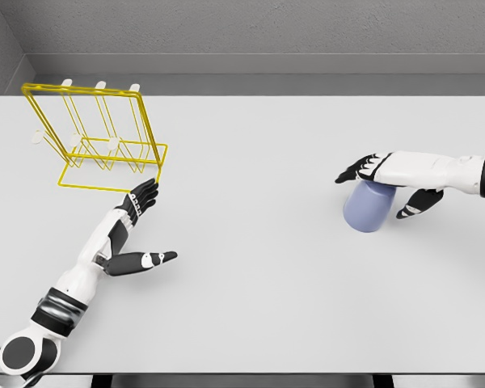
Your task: Place the cup on the cup holder with both arms
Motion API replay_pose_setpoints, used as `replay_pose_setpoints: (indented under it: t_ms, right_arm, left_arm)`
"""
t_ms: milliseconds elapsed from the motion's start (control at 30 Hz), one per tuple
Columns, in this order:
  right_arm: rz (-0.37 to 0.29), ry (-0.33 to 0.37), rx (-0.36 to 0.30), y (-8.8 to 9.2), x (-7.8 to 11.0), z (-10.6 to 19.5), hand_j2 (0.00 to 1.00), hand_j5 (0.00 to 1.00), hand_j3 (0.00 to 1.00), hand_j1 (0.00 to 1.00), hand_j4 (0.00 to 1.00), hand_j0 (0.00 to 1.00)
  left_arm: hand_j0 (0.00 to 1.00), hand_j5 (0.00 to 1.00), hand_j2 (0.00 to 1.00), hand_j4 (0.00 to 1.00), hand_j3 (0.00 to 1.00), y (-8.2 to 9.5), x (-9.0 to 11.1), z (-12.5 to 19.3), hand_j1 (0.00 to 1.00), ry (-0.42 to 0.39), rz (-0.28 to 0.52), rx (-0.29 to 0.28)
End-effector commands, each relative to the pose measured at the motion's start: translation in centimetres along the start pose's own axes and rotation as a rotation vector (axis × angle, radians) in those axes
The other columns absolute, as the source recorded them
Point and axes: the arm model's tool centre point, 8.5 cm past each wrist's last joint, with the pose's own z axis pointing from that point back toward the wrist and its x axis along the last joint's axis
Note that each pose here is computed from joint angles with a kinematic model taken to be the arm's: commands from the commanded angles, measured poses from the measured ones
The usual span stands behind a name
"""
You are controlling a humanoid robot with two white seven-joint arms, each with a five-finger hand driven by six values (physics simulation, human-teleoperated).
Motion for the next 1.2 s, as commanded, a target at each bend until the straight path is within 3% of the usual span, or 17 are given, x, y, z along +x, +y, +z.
replay_pose_setpoints:
  t_ms: [0,333,1167]
  right_arm:
    - [-0.004,0.000,-0.006,-0.1,0.0,0.1,1.00,1.00,1.00,1.00,1.00,1.00]
    - [-0.005,0.001,-0.005,-0.1,0.0,0.1,1.00,1.00,1.00,1.00,1.00,1.00]
    - [-0.005,-0.024,-0.013,-0.1,0.5,-1.1,0.69,0.69,0.69,0.69,0.69,0.69]
  left_arm:
    - [1.00,1.00,1.00,1.00,1.00,0.0,0.0,0.0,1.00,-0.001,-0.001,-0.001]
    - [1.00,1.00,1.00,1.00,1.00,0.0,0.0,0.0,1.00,-0.001,-0.003,-0.001]
    - [1.00,1.00,1.00,1.00,1.00,0.1,0.2,-0.2,1.00,-0.005,-0.005,0.000]
